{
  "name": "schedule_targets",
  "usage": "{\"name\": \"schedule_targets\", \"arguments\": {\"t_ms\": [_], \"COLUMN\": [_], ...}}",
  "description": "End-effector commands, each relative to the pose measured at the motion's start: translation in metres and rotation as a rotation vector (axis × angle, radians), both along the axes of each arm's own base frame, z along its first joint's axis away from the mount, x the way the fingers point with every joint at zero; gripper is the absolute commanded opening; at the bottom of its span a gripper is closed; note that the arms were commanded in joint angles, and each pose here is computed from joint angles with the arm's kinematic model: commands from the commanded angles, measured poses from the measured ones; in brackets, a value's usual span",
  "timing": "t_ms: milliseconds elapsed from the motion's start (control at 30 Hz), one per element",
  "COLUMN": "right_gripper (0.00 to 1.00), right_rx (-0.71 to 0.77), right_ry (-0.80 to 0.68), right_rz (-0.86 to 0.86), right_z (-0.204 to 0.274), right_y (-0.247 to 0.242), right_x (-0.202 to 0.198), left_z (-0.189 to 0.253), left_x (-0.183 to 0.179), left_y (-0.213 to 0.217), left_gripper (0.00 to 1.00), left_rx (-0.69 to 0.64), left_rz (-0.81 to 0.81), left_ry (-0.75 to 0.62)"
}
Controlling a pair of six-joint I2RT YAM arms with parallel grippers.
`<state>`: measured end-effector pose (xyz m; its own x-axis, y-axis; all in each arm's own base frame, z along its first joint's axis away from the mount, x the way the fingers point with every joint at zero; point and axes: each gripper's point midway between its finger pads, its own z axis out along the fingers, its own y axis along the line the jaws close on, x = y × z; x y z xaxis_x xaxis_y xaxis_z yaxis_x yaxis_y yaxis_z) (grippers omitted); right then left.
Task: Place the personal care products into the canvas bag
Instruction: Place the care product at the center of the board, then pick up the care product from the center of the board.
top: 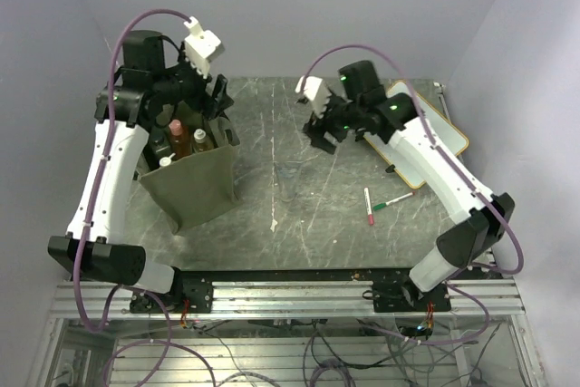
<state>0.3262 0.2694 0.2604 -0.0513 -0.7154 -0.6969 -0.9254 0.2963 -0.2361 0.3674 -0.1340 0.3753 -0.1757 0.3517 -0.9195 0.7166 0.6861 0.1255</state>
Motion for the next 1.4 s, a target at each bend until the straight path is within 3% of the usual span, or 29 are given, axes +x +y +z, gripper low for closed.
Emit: {"name": "schedule_targets", "arguments": {"t_ms": [0, 267, 567, 833, 1367], "right_gripper": [0.74, 0.75, 0.75, 0.75, 0.74], "right_rx": [0.124, 0.257, 0.305, 0.317, 0.329], "right_ry": [-0.06, -0.016, 0.013, 0.007, 0.029], "right_rz": [-0.131, -0.405, -0.474, -0.499, -0.51], "right_z": [0.042, 0.056, 0.055, 0.056, 0.048], "right_y": [-0.036, -0.107, -0.127, -0.137, -0.141], "right_x": [0.021, 0.055, 0.064, 0.066, 0.071], "left_z": [-0.003, -0.047, -0.109, -0.151, -0.201], "left_x": [-0.007, -0.032, -0.073, -0.077, -0.085], "left_y": [-0.03, -0.1, -0.159, -0.176, -0.18], "left_gripper": [0.89, 0.88, 0.85, 0.83, 0.59], "left_rx": [0.043, 0.143, 0.25, 0.295, 0.354], "left_rz": [-0.127, -0.39, -0.647, -0.702, -0.752], "left_ry": [-0.009, 0.057, 0.222, 0.286, 0.355]}}
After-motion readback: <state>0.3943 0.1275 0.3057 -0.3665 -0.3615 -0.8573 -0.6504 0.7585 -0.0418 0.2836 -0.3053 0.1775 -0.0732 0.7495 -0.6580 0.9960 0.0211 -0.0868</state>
